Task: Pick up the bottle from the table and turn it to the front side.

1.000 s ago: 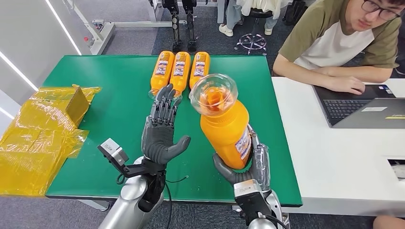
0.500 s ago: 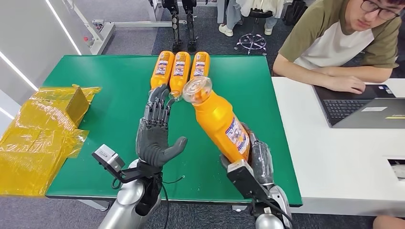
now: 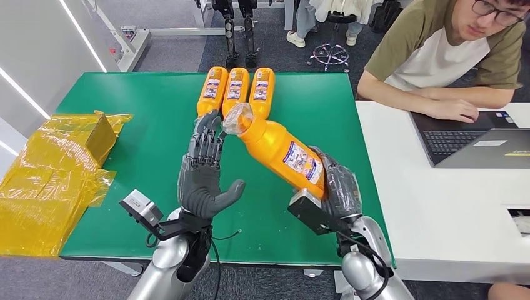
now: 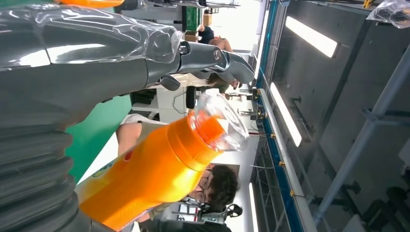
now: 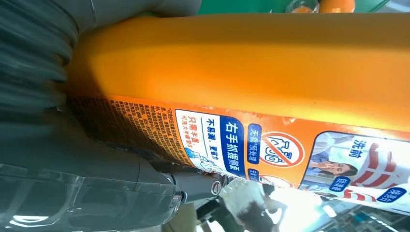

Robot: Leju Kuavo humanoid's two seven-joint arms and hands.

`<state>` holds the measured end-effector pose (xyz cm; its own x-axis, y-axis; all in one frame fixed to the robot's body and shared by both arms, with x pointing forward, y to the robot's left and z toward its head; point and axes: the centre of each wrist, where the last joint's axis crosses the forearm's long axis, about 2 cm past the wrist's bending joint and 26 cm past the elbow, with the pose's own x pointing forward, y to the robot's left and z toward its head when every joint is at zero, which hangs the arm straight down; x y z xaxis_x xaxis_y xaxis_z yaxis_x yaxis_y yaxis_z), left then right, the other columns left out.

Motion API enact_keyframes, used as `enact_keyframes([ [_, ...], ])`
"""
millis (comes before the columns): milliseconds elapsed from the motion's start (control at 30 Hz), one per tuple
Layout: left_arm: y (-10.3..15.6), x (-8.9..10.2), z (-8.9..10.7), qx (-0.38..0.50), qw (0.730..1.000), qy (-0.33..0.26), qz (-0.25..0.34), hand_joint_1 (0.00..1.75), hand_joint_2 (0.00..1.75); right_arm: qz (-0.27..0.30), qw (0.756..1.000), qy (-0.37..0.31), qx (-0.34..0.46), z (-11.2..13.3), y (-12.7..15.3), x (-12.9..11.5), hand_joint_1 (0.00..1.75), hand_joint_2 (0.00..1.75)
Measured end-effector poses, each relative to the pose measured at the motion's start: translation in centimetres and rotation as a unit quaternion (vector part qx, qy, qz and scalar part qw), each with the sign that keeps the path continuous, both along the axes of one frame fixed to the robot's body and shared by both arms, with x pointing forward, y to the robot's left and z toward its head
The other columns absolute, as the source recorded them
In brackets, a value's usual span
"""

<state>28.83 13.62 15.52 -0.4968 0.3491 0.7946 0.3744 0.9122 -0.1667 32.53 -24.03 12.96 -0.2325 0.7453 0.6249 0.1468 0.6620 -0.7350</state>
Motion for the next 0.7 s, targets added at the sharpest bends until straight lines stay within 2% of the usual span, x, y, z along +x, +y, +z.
enact_keyframes([
  [333,0.0,0.4,0.1,-0.009,1.000,0.006,-0.012,0.00,1.75,0.107,0.993,-0.047,-0.022,-0.4,2.4,0.3,1.75,1.75],
  [533,-0.1,0.4,0.0,-0.009,1.000,0.009,-0.015,0.00,1.75,0.125,0.991,-0.042,-0.017,-0.7,3.6,0.0,1.75,1.75],
  [700,0.0,0.4,-0.1,-0.009,1.000,0.011,-0.015,0.00,1.75,0.128,0.991,0.009,-0.028,-1.4,4.5,-0.3,1.75,1.75],
])
